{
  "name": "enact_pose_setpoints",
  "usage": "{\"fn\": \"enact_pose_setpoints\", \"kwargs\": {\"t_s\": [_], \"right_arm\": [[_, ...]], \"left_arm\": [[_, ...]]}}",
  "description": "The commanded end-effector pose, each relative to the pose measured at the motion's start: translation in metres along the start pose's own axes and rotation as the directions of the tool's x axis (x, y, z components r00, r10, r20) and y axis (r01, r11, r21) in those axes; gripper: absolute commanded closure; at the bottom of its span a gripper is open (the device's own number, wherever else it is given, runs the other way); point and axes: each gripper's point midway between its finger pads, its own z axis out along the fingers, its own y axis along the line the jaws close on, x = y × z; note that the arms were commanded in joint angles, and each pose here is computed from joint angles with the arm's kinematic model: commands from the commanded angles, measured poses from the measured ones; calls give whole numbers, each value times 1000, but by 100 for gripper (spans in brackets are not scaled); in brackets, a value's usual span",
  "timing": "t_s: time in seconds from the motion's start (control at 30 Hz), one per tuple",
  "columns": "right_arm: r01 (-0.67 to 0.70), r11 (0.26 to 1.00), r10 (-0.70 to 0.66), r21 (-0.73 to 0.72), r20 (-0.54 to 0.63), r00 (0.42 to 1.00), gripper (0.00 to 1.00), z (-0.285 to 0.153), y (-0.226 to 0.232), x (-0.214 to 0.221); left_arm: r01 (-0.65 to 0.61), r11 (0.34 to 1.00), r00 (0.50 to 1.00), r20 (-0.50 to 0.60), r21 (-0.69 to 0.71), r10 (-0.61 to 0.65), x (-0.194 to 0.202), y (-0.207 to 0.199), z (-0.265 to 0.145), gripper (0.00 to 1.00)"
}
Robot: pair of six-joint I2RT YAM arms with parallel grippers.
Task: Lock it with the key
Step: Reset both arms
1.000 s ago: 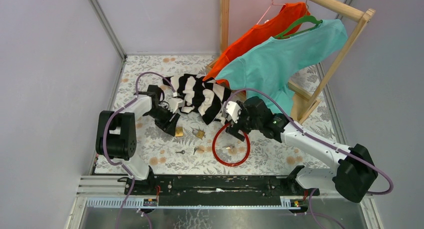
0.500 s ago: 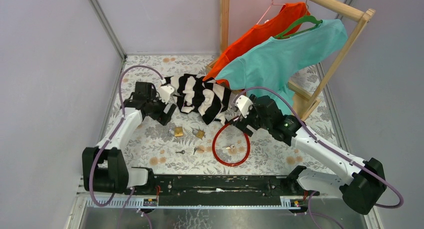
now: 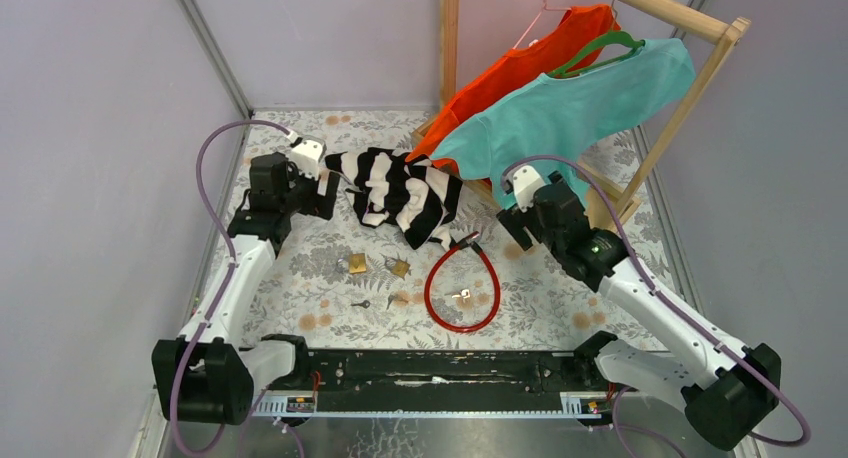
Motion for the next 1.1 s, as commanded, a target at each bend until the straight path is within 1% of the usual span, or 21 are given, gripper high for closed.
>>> {"fn": "enact_pose_setpoints", "kwargs": {"t_s": [0.0, 0.1, 0.23, 0.3, 0.47, 0.63, 0.7, 0.77, 0.87, 0.93, 1.07], "right_arm": [[-164, 978, 156, 125, 76, 985, 1, -17, -45, -26], [-252, 958, 235, 137, 125, 964, 1, -23, -58, -37], [-345, 929, 311, 134, 222, 924, 1, -30, -71, -51], [-369, 920, 326, 129, 268, 907, 1, -31, -74, -54], [-409, 901, 335, 147, 365, 869, 1, -28, -82, -57], [-473, 862, 388, 183, 364, 847, 1, -16, -93, -49], [-485, 852, 398, 196, 358, 844, 1, -17, -96, -46], [-486, 845, 388, 223, 369, 845, 1, -25, -102, -43], [-462, 856, 362, 232, 370, 856, 1, -34, -103, -33], [-457, 857, 363, 239, 351, 863, 1, -34, -103, -24], [-461, 861, 375, 216, 343, 861, 1, -38, -102, -18]], "left_arm": [[72, 997, 986, 151, 13, -74, -27, -3, -1, 0], [34, 993, 967, 246, 114, -61, -35, -24, -7, 0], [16, 981, 932, 352, 193, -85, -51, -40, -17, 0], [-4, 974, 923, 375, 226, -83, -60, -45, -21, 0], [-43, 958, 921, 384, 283, -72, -78, -55, -26, 0], [-101, 974, 904, 428, 202, 5, -88, -61, -32, 0], [-115, 975, 898, 440, 192, 19, -89, -64, -36, 0], [-106, 975, 899, 438, 195, 10, -86, -65, -39, 0], [-82, 978, 916, 402, 193, -3, -81, -64, -40, 0], [-63, 980, 921, 389, 189, -16, -79, -63, -42, 0], [-62, 974, 915, 402, 219, -32, -77, -68, -51, 0]]}}
